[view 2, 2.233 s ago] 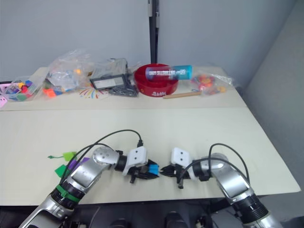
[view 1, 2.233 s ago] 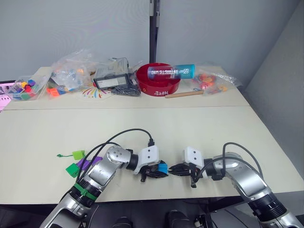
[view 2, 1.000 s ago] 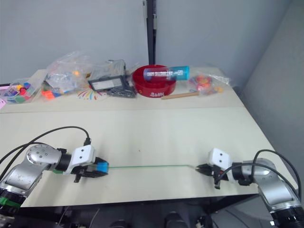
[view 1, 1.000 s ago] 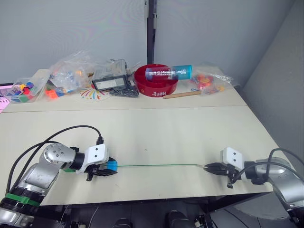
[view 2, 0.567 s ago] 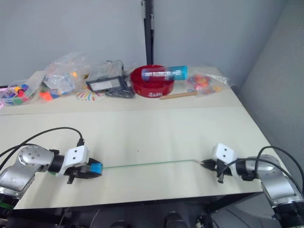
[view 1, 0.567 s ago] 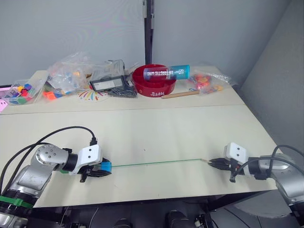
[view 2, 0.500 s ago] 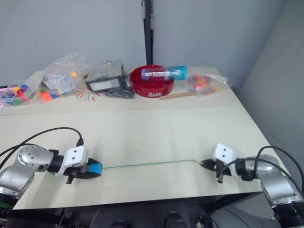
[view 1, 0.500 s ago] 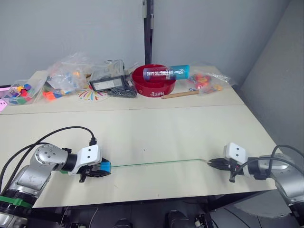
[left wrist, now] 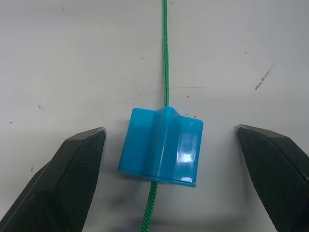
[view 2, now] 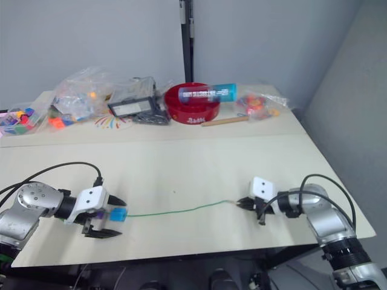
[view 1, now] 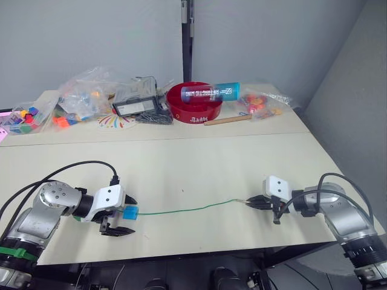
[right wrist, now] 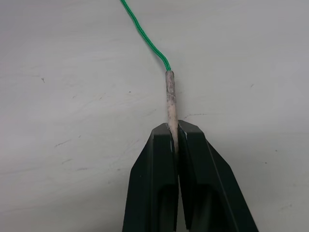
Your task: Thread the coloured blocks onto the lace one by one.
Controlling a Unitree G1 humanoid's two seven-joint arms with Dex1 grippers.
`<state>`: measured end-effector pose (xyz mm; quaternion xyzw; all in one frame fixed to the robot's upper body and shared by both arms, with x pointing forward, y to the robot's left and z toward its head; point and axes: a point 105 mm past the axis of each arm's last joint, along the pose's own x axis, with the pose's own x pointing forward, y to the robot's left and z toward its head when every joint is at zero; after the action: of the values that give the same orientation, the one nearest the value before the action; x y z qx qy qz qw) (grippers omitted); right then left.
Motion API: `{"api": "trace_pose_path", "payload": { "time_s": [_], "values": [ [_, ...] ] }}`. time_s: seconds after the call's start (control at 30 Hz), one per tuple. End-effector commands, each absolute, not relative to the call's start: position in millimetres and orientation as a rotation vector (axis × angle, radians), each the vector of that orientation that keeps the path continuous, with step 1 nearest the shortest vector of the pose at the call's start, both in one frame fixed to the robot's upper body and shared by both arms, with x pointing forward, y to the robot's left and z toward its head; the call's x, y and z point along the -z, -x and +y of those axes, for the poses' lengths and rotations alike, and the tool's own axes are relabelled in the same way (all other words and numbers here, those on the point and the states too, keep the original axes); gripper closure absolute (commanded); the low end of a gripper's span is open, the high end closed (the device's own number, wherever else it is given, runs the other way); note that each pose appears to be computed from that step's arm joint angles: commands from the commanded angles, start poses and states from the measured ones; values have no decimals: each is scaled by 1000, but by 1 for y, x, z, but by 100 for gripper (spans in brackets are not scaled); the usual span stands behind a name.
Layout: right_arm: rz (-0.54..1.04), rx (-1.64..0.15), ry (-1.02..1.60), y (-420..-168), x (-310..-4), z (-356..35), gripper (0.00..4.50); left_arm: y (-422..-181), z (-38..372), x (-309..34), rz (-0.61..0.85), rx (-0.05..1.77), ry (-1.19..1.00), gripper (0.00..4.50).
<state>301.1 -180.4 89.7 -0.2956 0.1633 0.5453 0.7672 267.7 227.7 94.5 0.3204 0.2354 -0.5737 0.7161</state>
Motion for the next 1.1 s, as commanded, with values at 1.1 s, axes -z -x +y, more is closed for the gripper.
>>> {"api": "trace_pose_path", "payload": {
  "time_s": [1.1],
  "values": [
    [323, -1211, 581, -291, -75, -137, 450, -280, 206, -150, 915, 1300, -1201, 4]
  ]
}}
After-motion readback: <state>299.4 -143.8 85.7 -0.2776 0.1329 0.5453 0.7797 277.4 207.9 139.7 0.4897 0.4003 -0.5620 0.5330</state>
